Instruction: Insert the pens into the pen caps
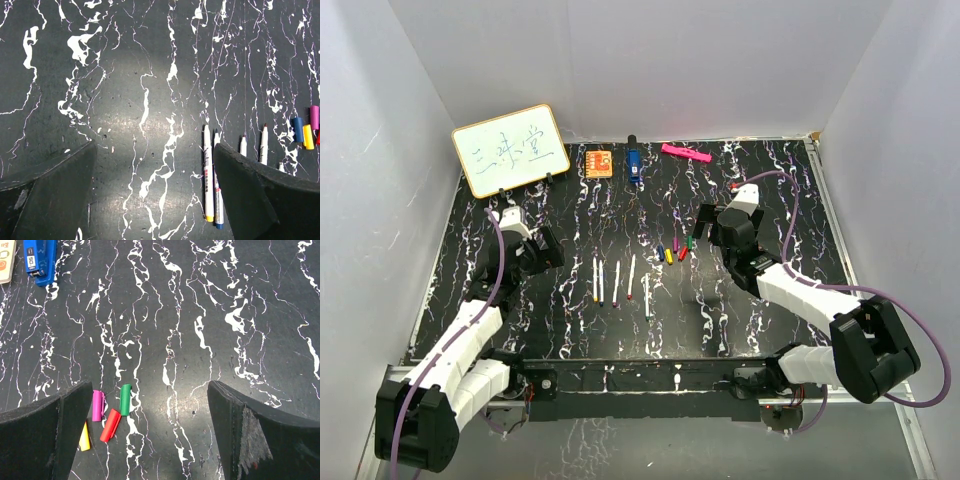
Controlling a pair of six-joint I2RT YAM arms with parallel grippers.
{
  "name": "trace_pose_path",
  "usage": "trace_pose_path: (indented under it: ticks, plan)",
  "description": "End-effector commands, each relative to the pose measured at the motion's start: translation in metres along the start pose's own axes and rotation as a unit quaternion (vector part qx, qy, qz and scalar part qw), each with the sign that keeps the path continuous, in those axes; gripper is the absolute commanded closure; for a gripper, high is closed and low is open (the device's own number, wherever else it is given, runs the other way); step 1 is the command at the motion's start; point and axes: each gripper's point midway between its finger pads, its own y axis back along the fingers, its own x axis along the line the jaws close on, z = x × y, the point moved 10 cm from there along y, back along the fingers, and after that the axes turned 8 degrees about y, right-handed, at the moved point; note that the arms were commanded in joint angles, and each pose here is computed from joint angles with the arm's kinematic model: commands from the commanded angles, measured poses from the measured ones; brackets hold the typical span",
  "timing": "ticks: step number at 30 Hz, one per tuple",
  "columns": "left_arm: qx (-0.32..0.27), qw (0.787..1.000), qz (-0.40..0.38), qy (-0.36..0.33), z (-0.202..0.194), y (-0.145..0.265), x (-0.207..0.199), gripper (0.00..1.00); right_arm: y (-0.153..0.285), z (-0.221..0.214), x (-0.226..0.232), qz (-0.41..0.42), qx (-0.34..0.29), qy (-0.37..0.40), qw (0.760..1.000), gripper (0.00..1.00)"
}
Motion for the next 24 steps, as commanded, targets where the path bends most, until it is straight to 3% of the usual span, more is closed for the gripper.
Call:
trace_pose_path:
  ticks: [1,15,24]
  plan:
    - [-0.018,1.0,-0.005,-0.001,0.004,0.003,-0.002,0.01,-0.001,0.024,0.004,-0.006,-0.037,-0.017,0.999,0.02]
    - [-0.035,0.999,0.009,0.016,0.01,0.001,-0.003,0.01,-0.003,0.022,0.003,-0.014,-0.035,-0.013,0.999,0.02]
    - [-0.009,0.996,-0.09,0.008,0.009,0.002,-0.02,0.01,-0.004,0.021,0.002,-0.003,-0.031,-0.023,0.999,0.02]
